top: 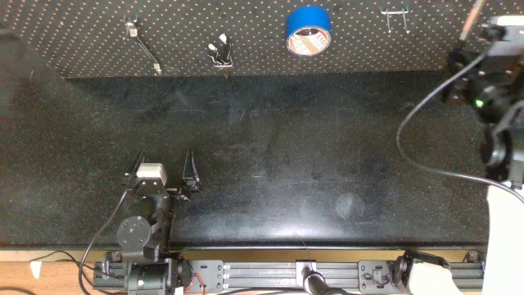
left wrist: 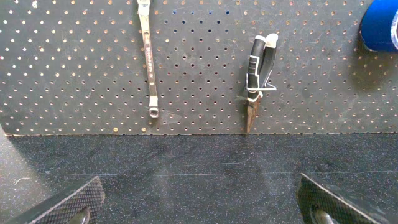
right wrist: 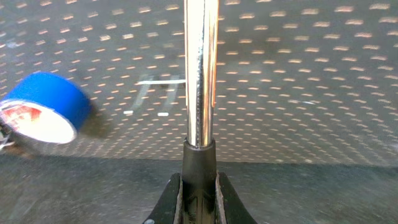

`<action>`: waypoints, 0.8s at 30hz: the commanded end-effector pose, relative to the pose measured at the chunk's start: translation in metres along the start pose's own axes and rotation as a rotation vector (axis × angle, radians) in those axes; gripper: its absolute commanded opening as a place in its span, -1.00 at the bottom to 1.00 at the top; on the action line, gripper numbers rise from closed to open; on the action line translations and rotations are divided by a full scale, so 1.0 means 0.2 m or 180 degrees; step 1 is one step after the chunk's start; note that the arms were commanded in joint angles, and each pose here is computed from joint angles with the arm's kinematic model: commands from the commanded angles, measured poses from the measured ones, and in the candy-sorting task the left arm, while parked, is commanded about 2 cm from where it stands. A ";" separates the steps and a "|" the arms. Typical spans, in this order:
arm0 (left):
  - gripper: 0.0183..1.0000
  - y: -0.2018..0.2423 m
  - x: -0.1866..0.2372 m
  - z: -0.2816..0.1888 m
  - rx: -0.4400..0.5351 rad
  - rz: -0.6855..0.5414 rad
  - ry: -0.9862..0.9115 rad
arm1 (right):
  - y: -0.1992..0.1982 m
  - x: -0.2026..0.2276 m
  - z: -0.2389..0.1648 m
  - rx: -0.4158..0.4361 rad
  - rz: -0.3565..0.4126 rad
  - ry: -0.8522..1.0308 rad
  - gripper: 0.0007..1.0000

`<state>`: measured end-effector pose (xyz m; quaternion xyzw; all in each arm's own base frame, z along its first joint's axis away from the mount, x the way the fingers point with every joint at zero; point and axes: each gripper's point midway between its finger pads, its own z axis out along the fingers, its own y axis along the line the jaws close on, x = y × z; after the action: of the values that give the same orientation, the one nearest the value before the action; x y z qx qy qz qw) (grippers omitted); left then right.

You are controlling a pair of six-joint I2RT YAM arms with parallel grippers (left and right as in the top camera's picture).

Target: Place Tools Onto Pegboard

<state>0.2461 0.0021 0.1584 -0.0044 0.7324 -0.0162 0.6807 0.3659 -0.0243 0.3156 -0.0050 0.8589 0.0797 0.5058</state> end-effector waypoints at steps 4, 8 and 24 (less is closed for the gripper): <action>0.99 0.00 0.01 0.00 -0.0007 -0.0016 -0.0003 | 0.19 -0.01 0.03 -0.0025 -0.0086 0.0030 -0.85; 0.99 0.00 0.01 0.00 -0.0007 -0.0016 -0.0003 | 0.21 0.16 0.03 0.0035 -0.0068 0.0452 -0.85; 0.99 0.00 0.01 0.00 -0.0007 -0.0016 -0.0003 | 0.21 0.37 0.40 -0.0014 -0.0102 0.1009 -0.85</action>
<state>0.2461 0.0021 0.1584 -0.0044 0.7324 -0.0162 0.6807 0.3878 0.0324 0.2215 -0.0321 0.9272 0.0758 0.3654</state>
